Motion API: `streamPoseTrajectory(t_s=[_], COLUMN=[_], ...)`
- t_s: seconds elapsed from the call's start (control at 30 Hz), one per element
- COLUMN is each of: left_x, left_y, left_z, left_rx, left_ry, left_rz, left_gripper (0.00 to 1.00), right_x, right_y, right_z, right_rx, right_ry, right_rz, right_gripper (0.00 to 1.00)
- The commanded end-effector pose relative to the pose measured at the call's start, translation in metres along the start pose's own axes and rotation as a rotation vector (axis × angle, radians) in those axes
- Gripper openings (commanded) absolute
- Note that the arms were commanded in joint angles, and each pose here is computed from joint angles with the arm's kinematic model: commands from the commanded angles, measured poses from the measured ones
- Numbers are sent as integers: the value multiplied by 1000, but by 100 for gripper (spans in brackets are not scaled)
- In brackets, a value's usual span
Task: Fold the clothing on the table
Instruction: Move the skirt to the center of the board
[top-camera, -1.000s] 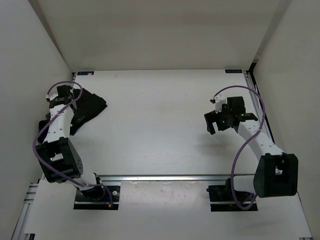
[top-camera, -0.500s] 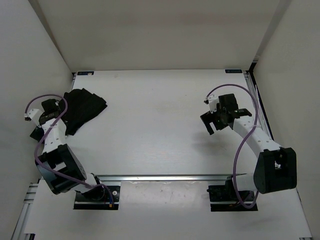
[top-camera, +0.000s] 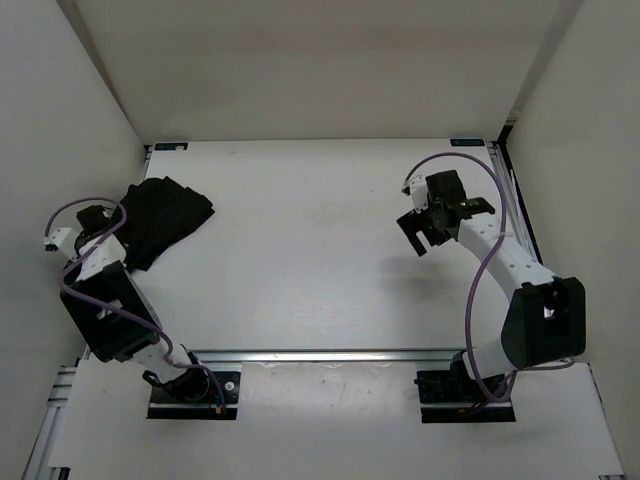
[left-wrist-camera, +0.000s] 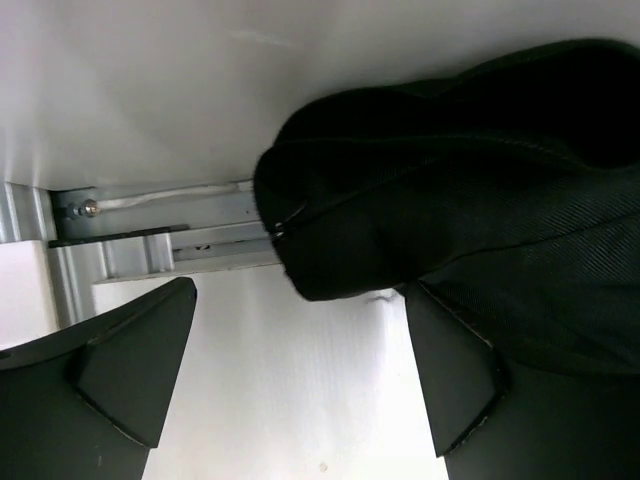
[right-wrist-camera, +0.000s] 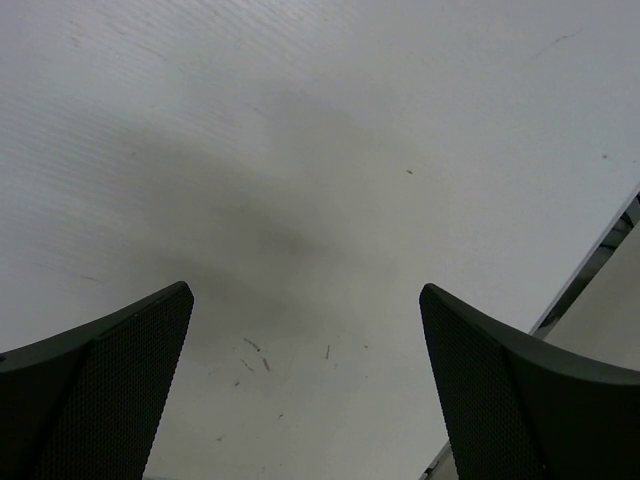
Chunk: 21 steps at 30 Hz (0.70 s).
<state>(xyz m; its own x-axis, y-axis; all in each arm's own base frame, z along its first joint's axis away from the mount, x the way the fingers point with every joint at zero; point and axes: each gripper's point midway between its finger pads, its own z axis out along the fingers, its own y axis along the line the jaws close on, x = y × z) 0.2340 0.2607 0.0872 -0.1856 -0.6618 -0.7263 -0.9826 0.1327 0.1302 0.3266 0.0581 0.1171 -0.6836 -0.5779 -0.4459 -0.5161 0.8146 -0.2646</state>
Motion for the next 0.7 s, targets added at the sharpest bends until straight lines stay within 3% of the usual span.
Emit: streamPoseTrajectory(t_s=[0.0,0.1,0.2,0.27,0.43,0.53,0.67], left_x=[-2,2,2,2,-4,4,38], left_y=[-14,-28,-39,-44,-82,-115,-163], left_z=[8,12,16,17,-16,-68,-147], left_rx=[11,37,75,104,273,414,700], left_ry=[-17,-4,-2,1,-30,-64,15], left_rz=[-35,-36,-44,-71,-84,-44,-71], left_gripper=[95,86,46,0,0,0,0], right_x=[-17,-18,-18,-15,-9,-2,5], right_y=[-22,-29,-36,-36,-29,-29,-36], right_z=[-11,-15,-19,-22,-24,-24,-22], right_rx=[56,67,80,83,81,95,114], right_ry=[-8,6,4,8,-7,-19,-65], right_rz=[59,101,136,146,164,157,164], right_gripper=[99,99,99,98,98,98,98])
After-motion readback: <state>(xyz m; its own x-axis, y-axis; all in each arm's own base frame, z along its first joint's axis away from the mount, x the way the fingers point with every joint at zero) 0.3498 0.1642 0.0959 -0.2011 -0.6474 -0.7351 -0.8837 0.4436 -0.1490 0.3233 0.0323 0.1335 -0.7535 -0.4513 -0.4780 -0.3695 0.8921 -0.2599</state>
